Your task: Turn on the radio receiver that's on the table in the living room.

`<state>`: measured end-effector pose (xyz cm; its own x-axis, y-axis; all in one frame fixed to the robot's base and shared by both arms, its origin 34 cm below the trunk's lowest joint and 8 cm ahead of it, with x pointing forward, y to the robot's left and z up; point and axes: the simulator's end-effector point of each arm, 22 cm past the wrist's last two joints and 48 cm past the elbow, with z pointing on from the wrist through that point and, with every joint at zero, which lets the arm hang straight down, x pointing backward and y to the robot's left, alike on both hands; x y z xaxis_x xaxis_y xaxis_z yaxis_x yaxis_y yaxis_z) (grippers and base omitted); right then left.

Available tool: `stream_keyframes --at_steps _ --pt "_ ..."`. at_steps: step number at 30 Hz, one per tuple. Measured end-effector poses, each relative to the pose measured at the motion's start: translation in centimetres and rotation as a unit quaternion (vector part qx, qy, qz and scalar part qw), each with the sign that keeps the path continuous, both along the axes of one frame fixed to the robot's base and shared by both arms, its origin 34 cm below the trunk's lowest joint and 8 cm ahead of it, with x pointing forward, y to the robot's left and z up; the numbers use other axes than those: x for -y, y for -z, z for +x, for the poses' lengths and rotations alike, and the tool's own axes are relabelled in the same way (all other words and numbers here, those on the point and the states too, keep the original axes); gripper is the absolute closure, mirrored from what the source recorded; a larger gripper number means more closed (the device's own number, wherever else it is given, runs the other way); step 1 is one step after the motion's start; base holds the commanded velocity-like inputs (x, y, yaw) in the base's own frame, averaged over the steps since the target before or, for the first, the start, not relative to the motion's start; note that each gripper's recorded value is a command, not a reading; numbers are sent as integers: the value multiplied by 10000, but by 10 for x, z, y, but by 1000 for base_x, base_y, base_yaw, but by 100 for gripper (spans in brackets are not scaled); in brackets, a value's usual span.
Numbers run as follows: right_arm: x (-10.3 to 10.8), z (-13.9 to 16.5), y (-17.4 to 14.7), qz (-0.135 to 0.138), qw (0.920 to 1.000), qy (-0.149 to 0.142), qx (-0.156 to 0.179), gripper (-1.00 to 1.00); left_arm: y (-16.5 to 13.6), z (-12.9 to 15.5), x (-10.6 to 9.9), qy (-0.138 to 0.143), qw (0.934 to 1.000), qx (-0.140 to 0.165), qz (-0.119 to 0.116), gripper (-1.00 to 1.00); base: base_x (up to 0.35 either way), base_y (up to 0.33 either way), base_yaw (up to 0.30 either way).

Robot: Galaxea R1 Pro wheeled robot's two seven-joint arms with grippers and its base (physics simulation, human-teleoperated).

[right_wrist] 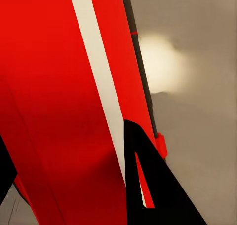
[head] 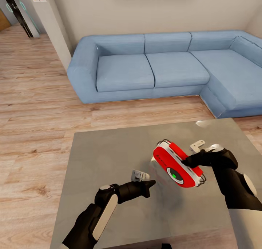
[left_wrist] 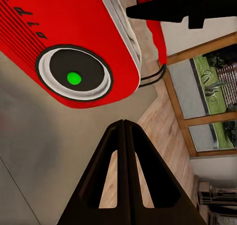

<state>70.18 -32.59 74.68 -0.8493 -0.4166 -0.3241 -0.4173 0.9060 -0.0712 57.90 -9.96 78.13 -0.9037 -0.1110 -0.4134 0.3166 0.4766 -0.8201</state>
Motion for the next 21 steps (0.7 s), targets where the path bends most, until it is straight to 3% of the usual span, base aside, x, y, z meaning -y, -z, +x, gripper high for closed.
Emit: stream_keyframes --at_steps 13,21 --pt "3 -27 42 197 9986 26 -496 100 0 0 0 -1 10000 3 -1 100 0 0 0" --pt "7 -39 57 169 9975 58 -684 100 0 0 0 -1 10000 4 -1 100 0 0 0"
